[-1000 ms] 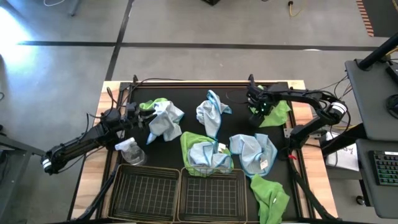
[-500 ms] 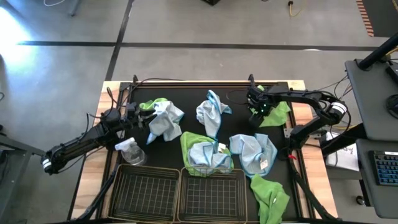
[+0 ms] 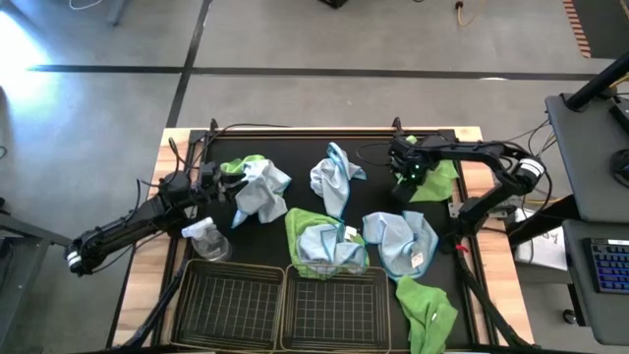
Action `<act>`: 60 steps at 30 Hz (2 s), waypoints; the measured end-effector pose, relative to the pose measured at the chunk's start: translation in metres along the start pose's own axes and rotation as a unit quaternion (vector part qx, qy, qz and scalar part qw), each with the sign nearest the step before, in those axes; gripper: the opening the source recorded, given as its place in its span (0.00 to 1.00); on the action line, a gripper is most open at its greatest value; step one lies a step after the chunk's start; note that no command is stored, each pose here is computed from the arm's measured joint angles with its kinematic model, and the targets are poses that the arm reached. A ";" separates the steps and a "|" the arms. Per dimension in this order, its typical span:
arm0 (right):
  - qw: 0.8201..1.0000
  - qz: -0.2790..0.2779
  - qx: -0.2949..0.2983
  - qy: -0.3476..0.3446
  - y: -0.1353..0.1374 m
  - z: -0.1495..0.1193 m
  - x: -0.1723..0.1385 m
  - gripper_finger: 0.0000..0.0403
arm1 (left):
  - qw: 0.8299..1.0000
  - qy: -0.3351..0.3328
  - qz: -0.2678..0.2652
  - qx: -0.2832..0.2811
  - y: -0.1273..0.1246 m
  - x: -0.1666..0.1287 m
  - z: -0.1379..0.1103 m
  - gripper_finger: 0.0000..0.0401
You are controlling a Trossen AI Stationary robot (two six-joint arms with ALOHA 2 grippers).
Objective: Sort microfiber towel by color & place in baskets
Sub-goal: Put the top right green towel into the right wire basket
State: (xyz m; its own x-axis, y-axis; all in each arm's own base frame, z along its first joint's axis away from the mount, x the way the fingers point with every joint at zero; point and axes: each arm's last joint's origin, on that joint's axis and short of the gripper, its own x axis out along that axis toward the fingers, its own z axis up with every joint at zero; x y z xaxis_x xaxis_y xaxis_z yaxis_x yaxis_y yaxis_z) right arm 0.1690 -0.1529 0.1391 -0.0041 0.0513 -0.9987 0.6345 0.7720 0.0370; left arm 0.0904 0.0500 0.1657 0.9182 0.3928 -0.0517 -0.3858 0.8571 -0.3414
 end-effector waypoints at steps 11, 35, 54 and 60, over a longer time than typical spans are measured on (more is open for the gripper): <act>1.000 0.022 0.000 0.007 0.001 0.003 0.003 0.03 | 1.000 0.000 0.000 0.000 0.000 0.000 0.000 0.35; 0.960 0.022 0.024 -0.280 0.007 0.000 -0.138 0.02 | 1.000 0.000 0.000 -0.023 0.000 0.000 0.000 0.35; 0.867 0.117 -0.035 -0.483 0.042 -0.033 -0.241 0.02 | 1.000 0.000 0.000 -0.023 0.000 0.000 0.000 0.35; 0.848 0.189 -0.105 -0.484 0.072 -0.035 -0.244 0.02 | 1.000 0.000 0.000 -0.023 0.000 0.000 0.000 0.35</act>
State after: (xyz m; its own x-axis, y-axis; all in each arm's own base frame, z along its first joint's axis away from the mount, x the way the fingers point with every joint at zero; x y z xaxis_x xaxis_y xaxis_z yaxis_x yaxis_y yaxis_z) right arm 0.1884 -0.0874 0.3871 0.8699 -0.1458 -0.4711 0.2974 0.9172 0.2653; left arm 0.0904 0.0500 0.1657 0.9182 0.3927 -0.0512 -0.3812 0.8412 -0.3836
